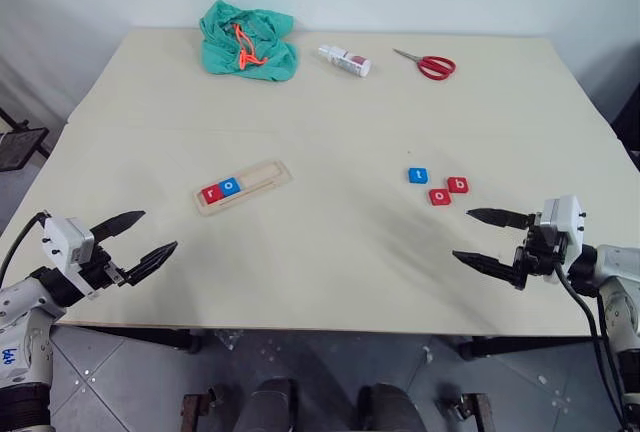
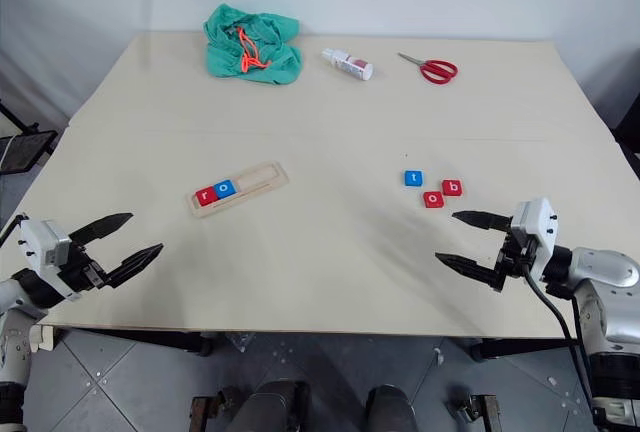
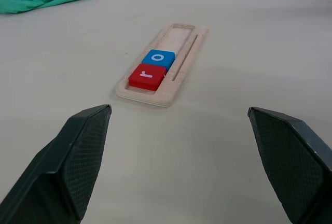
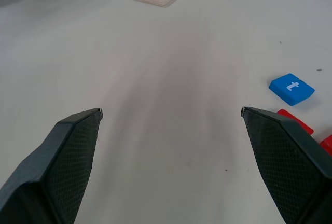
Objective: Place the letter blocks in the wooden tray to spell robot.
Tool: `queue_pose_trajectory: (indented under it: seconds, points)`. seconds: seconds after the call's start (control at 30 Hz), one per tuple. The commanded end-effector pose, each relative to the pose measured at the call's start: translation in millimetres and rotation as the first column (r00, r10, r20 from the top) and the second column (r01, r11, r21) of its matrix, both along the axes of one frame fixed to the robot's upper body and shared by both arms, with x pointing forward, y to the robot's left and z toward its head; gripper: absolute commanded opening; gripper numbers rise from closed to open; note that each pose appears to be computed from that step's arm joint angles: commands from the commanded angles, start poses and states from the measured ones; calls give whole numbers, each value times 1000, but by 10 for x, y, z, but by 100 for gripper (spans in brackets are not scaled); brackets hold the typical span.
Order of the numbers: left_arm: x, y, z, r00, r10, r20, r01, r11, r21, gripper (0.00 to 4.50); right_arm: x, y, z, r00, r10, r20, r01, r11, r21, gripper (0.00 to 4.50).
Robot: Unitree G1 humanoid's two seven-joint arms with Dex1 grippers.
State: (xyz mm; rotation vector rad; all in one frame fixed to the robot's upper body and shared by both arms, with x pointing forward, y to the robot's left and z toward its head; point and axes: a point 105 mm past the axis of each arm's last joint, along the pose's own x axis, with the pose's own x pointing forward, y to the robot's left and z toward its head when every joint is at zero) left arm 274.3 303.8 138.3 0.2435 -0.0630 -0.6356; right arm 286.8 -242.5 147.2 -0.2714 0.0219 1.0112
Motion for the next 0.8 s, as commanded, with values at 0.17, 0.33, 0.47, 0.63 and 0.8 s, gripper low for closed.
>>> queue_pose_trajectory:
  seconds: [0.17,0.33,0.47,0.63,0.8]
  points:
    - [42,84,133,998,63,26,-63,998,7,450,-7,-64,95,999,-17,37,17,1000,-7,448]
    - [22,137,120,995,102,-5,-102,995,-13,450,-1,-64,119,998,-33,46,33,999,9,448]
    - [-69,183,101,991,126,-48,-126,992,5,450,-6,-66,128,998,-40,46,39,999,14,448]
    - [-142,359,97,983,183,-27,-181,981,65,450,37,-56,197,997,-44,59,43,999,13,448]
    - [12,281,41,987,148,-69,-143,987,70,450,46,94,296,995,-10,95,8,1000,21,448]
